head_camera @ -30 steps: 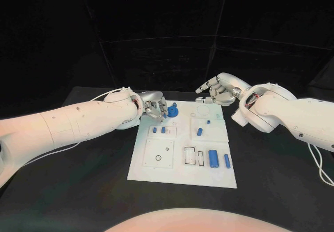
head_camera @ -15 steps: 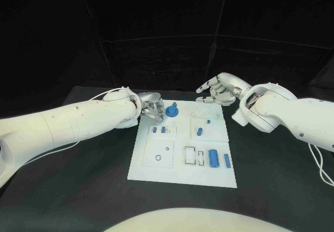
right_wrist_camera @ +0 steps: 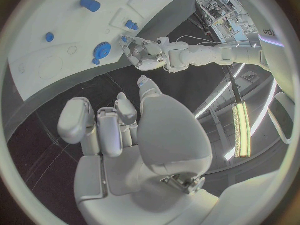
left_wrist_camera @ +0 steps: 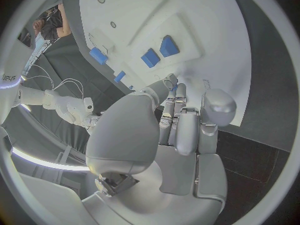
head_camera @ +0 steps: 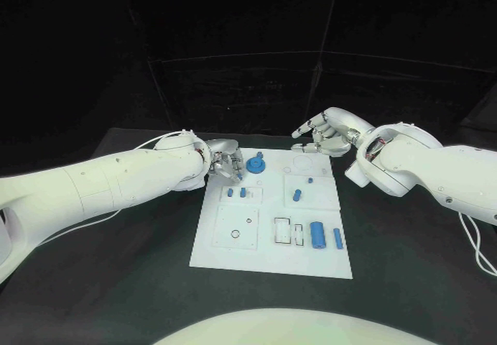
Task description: Assemble the parts on the task board
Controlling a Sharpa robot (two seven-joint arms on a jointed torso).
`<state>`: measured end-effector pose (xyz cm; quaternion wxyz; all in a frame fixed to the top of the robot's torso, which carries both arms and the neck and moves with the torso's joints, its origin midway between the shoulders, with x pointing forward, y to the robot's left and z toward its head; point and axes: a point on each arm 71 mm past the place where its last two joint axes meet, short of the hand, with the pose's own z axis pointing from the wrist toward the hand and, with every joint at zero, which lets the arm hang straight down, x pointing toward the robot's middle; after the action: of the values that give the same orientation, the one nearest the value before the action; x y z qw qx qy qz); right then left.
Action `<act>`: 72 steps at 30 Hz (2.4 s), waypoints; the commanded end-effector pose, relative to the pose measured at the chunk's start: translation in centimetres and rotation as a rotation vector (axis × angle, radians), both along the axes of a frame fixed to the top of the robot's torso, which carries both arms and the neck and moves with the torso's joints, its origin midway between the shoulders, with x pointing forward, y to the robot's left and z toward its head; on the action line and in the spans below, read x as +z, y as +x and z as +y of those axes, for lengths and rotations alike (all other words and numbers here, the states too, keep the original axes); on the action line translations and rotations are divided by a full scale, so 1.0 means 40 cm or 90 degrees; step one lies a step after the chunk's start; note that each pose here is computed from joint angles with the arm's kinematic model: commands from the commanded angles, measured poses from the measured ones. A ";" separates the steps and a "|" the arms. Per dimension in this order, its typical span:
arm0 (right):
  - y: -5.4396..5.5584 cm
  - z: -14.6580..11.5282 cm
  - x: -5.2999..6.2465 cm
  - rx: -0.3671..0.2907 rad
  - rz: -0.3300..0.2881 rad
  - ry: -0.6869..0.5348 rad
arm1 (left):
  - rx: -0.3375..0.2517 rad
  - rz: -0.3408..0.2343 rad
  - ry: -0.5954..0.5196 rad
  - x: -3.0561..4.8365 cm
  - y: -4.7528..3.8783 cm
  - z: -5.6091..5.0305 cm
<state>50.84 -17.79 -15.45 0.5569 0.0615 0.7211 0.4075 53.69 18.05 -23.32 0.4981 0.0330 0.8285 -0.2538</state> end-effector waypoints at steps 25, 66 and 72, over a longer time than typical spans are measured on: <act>0.000 0.003 0.004 0.005 -0.003 0.004 | -0.012 0.025 0.006 -0.008 -0.007 -0.017; 0.015 -0.033 -0.005 -0.022 -0.010 -0.046 | 0.042 -0.025 -0.034 0.010 0.003 0.048; 0.016 -0.057 -0.022 -0.017 -0.045 -0.156 | 0.089 -0.075 -0.148 0.039 0.006 0.102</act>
<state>51.51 -19.90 -16.02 0.5791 0.0395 0.7324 0.3559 53.73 22.10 -22.93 0.5283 -0.0233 0.8098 -0.2542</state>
